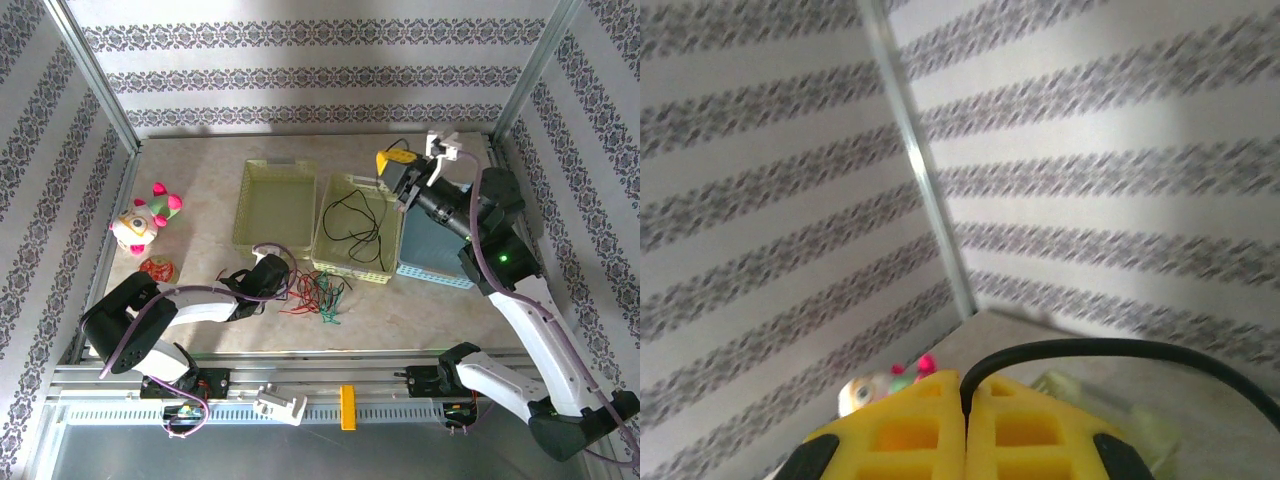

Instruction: Untangle the cables

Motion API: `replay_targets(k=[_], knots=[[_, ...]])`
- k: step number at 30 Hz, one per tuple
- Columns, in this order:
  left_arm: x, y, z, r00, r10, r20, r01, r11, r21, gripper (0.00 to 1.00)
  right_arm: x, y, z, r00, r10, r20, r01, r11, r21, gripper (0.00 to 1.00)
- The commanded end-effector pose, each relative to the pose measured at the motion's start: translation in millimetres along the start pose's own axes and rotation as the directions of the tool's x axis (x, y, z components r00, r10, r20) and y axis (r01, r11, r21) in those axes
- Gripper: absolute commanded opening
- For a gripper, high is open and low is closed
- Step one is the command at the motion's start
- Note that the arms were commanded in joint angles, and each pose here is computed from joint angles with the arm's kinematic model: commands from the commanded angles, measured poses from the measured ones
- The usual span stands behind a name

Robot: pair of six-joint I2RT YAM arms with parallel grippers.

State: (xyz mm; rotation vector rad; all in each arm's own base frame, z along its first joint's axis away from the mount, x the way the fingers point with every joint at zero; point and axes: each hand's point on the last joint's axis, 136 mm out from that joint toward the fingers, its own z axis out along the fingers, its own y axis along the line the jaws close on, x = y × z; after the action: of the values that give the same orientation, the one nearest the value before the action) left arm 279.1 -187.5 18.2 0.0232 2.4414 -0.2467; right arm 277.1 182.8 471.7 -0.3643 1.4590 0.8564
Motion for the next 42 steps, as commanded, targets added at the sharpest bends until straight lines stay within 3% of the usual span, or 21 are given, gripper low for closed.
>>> replay_targets(k=[1, 4, 8, 11, 16, 24, 28, 30, 33, 37, 42], knots=[[32, 28, -1, 0.996, 0.026, -0.091, -0.036, 0.993, -0.109, 0.0, -55, -9, -11, 0.981, -0.084, 0.174, 0.069, 0.994, 0.09, 0.0], [33, 31, -1, 0.996, 0.02, -0.092, -0.031, 0.992, -0.123, 0.0, -65, -24, -8, 0.977, -0.092, 0.193, 0.065, 0.988, 0.139, 0.0], [32, 30, -2, 0.996, 0.018, -0.085, -0.028, 0.993, -0.117, 0.0, -52, -49, 7, 0.99, -0.022, 0.142, -0.001, 0.988, 0.154, 0.0], [28, 29, -5, 0.997, 0.022, -0.072, -0.03, 0.994, -0.109, 0.0, -21, -70, 25, 0.997, 0.05, 0.062, -0.059, 0.987, 0.152, 0.0], [21, 24, -7, 0.998, 0.029, -0.05, -0.033, 0.995, -0.09, 0.0, 61, -104, 49, 0.972, 0.199, -0.122, -0.176, 0.969, 0.174, 0.0], [10, 14, -11, 0.998, 0.051, -0.024, -0.052, 0.998, -0.047, 0.0, 220, -159, 46, 0.825, 0.445, -0.347, -0.279, 0.856, 0.434, 0.04], [5, 10, -13, 0.998, 0.056, -0.015, -0.056, 0.998, -0.035, 0.0, 285, -165, 44, 0.7, 0.543, -0.464, -0.284, 0.808, 0.516, 0.11], [5, 9, -14, 0.998, 0.057, -0.017, -0.058, 0.998, -0.031, 0.0, 306, -166, 43, 0.638, 0.578, -0.509, -0.271, 0.787, 0.554, 0.21], [4, 8, -14, 0.998, 0.059, -0.016, -0.059, 0.998, -0.025, 0.0, 317, -170, 42, 0.608, 0.581, -0.541, -0.222, 0.779, 0.587, 0.39], [1, 6, -17, 0.998, 0.056, -0.002, -0.056, 0.998, -0.017, 0.0, 296, -173, 41, 0.665, 0.52, -0.536, -0.134, 0.789, 0.599, 0.61], [-8, 5, -22, 0.999, 0.046, 0.03, -0.045, 0.999, -0.017, 0.0, 269, -160, 33, 0.711, 0.4, -0.578, -0.002, 0.823, 0.568, 0.67]])
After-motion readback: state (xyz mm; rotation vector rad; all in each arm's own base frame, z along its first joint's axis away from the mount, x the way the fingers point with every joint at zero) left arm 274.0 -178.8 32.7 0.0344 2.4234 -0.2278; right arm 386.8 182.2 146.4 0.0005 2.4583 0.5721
